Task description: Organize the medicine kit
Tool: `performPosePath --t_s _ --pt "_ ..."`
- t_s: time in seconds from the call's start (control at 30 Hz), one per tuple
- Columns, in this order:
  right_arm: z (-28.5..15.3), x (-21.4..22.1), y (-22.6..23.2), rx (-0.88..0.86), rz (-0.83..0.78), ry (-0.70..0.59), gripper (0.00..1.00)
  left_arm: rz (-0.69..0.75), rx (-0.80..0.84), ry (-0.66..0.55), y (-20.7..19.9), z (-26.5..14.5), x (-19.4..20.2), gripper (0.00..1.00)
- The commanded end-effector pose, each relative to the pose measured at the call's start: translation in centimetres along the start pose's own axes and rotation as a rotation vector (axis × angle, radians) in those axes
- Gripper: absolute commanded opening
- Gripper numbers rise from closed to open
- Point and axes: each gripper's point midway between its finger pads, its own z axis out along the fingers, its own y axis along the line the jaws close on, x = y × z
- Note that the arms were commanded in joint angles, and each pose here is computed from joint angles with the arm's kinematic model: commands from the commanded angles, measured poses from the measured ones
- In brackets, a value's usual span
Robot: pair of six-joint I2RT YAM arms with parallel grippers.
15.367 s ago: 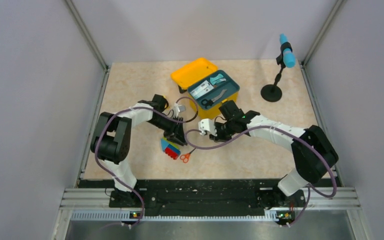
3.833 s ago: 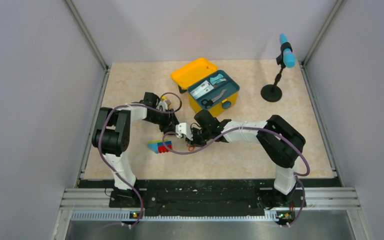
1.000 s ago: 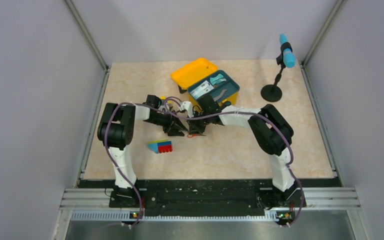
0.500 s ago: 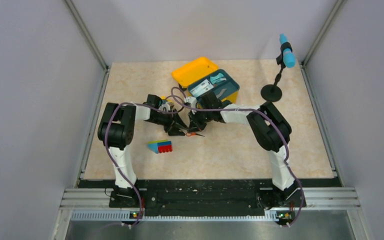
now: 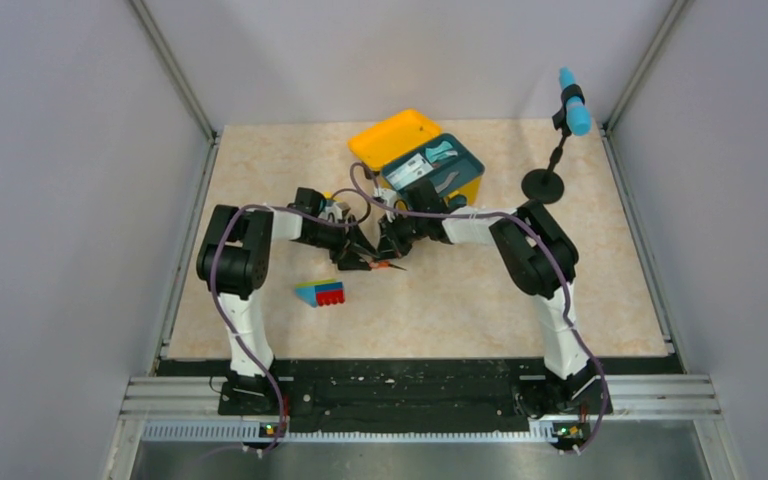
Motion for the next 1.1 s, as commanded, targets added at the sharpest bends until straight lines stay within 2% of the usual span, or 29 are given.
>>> performPosePath --t_s 0.0,0.1,0.23,0.4,0.53,0.67,0.8,0.9,1.07 --pt "0.4 2.9 -3.2 0.083 0.1 0.05 0.02 -0.123 -0.149 -0.006 5.8 2.8 0.1 0.54" --pt "0.4 2.9 -3.0 0.078 0.108 0.05 0.02 -0.115 -0.122 -0.013 5.6 3.1 -0.3 0.46" --pt "0.4 3.0 -3.0 0.076 0.111 0.052 0.02 -0.106 -0.075 -0.016 5.1 3.4 -0.5 0.29" --pt "0.3 2.8 -2.9 0.074 0.108 0.049 0.02 -0.119 -0.066 -0.014 5.4 3.6 -0.5 0.18" --pt "0.1 2.0 -2.5 0.065 0.089 0.035 0.03 -0.125 -0.04 -0.002 5.0 3.7 -0.5 0.01" --pt "-1.5 -1.9 -0.4 0.022 0.0 -0.029 0.17 -0.103 -0.037 -0.008 4.3 2.3 -0.5 0.0" --pt "-4.6 -7.8 2.7 0.017 -0.093 -0.112 0.33 -0.003 -0.043 -0.01 3.0 0.1 0.0 0.0" --pt "-7.5 -11.7 5.6 0.0 -0.15 -0.155 0.45 0.156 -0.019 -0.018 0.7 -1.4 0.1 0.0" --pt "-13.4 -17.1 7.8 0.102 -0.191 -0.273 0.54 0.423 0.025 -0.023 -4.1 -4.3 0.2 0.0"
